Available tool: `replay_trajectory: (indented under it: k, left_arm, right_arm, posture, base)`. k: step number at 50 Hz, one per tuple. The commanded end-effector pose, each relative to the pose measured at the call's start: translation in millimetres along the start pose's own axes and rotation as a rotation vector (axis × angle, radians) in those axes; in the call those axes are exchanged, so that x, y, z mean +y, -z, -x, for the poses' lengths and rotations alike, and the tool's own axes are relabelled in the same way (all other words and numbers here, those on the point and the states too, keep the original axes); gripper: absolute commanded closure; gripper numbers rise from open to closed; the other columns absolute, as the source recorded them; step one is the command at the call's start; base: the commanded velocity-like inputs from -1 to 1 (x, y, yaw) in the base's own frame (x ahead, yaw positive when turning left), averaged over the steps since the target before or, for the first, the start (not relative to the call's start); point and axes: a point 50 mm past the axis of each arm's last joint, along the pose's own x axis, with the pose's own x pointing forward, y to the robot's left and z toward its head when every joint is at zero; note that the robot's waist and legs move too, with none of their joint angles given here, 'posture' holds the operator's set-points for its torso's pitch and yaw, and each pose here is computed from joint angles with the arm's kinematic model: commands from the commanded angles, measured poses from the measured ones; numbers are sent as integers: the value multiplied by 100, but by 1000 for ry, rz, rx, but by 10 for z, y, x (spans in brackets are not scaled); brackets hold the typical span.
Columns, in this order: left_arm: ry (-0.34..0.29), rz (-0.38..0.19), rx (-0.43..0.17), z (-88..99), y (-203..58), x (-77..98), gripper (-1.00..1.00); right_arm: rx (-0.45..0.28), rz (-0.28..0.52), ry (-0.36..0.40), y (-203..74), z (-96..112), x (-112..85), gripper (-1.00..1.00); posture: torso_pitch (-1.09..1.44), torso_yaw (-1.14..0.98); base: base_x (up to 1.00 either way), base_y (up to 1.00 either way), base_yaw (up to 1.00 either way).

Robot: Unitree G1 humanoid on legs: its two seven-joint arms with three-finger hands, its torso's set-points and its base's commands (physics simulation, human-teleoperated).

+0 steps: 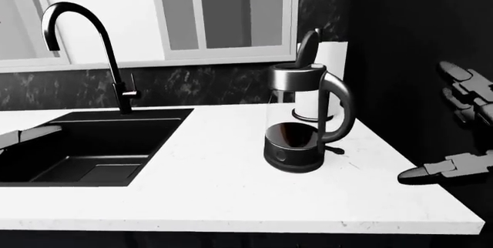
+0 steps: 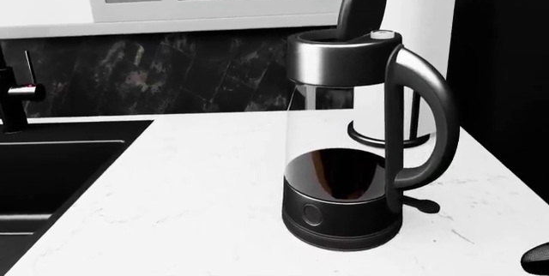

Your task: Close the lid of the electric kettle.

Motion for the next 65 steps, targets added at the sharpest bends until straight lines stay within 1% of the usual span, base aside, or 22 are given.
replay_trajectory:
  k: [1, 5, 8, 14, 19, 22, 25, 31, 37, 44, 48, 52, 56, 62, 63, 65]
  left_arm:
    - [16, -6, -56, -9, -98, -27, -100]
    - [16, -6, -54, -12, -86, -29, -100]
    - [15, -6, -53, -14, -77, -25, -100]
    - [15, -6, -51, -14, -68, -25, -100]
    - [13, -5, -51, -11, -72, -17, -100]
    - [12, -5, -51, -12, -74, -17, -100]
    - [12, -4, -49, -11, -70, -19, -100]
    - [13, -6, -49, -12, -67, -17, -100]
    - [14, -6, -50, -15, -67, -21, -100]
    - [14, -9, -50, -20, -59, -26, -100]
    - [15, -8, -51, -17, -67, -28, -100]
    - [16, -8, -52, -20, -66, -34, -100]
    - [15, -8, -50, -22, -56, -31, -100]
    - [13, -7, -51, -21, -61, -23, -100]
    - [12, -6, -49, -21, -57, -24, -100]
    - [12, -4, -50, -20, -62, -25, -100]
  right_arm:
    - [-33, 48, 13, -76, -14, -30, -95]
    - [-21, 81, -7, -101, -31, -39, -96]
    - [-22, 93, -6, -138, -57, -85, -96]
    - [-10, 141, -33, -219, -99, -131, -96]
    - [-8, 169, -48, -303, -107, -197, -96]
    - [-9, 201, -68, -371, -104, -233, -96]
    - [-8, 222, -73, -415, -116, -265, -96]
    - [0, 259, -96, -469, -117, -292, -96]
    - [14, 288, -110, -467, -141, -312, -96]
    - [26, 294, -122, -474, -194, -320, -96]
    - [39, 302, -119, -466, -217, -363, -96]
    - [42, 320, -122, -517, -239, -395, -97]
    - [43, 342, -130, -578, -281, -406, -96]
    - [52, 360, -147, -582, -355, -384, -96]
    - [58, 419, -164, -718, -458, -395, -96]
    - [59, 434, -166, -779, -493, -405, -96]
  posture:
    - [-68, 0]
    - [-68, 0]
    - [-68, 0]
    - [-68, 0]
    - [-68, 0]
    - [-68, 0]
    - [-68, 0]
    - [-68, 0]
    - [-68, 0]
    - [-68, 0]
    - [-68, 0]
    - [-68, 0]
    - [-68, 0]
    - [-68, 0]
    - [-68, 0]
    - [-68, 0]
  base:
    - [0, 0, 0]
    - [0, 0, 0]
    - [0, 0, 0]
    - [0, 0, 0]
    - [0, 0, 0]
    - [0, 0, 0]
    - [0, 0, 0]
    - [0, 0, 0]
    - [0, 0, 0]
    - [0, 0, 0]
    - [0, 0, 0]
    - [0, 0, 0]
    - [0, 0, 0]
    - [0, 0, 0]
    - [0, 0, 0]
    - [0, 0, 0]
